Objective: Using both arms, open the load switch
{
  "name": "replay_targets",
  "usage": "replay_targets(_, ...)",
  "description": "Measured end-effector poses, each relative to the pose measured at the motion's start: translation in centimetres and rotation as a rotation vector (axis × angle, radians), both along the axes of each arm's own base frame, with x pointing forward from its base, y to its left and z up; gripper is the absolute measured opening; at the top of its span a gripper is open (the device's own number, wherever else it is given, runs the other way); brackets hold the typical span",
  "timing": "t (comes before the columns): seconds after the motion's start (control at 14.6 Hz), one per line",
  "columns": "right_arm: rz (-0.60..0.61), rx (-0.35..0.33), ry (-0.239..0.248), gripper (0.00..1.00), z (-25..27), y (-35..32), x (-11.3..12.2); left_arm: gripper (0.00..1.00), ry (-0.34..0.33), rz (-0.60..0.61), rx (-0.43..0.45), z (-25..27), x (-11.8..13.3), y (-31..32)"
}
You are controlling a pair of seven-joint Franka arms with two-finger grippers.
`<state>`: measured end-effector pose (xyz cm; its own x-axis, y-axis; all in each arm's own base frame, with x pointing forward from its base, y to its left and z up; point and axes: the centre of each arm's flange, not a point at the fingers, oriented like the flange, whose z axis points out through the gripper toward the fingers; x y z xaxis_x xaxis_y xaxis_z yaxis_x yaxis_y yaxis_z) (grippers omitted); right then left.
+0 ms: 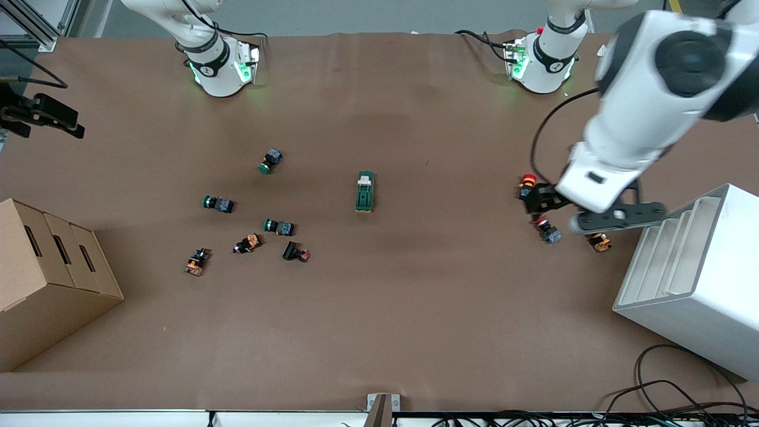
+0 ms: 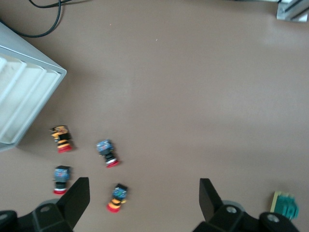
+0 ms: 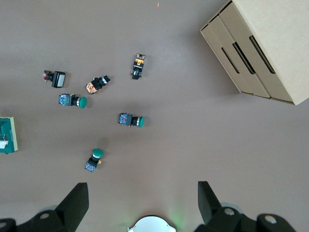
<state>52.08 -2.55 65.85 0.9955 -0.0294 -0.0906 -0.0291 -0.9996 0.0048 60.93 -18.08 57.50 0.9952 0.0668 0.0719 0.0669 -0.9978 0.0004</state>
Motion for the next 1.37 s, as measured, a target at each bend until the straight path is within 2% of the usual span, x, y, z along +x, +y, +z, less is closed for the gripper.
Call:
replay_targets(0.27,0.002,-0.017,-0.003,1.00,0.2,-0.1,-0.2,1.00,0.041,-0.083,-0.025,3.3,-1.2,6.9)
replay_targets(0.62,-0.006,-0.018,-0.003,1.00,0.4,-0.5,-0.3,1.00,0.068,-0.101,-0.009,6.5,-3.9,11.3)
replay_targets(0.82,-0.006,-0.017,0.021,1.00,0.3,-0.4,-0.7,1.00,0.081,-0.135,0.000,6.8,-5.5,12.5)
replay_targets(1.17,-0.003,-0.016,0.022,1.00,0.4,-0.3,-1.1,1.00,0.095,-0.166,0.008,7.3,-8.9,14.2)
replay_targets(1.37,-0.002,-0.016,0.006,1.00,0.7,-0.3,-1.5,1.00,0.105,-0.189,0.010,7.7,-10.4,13.1)
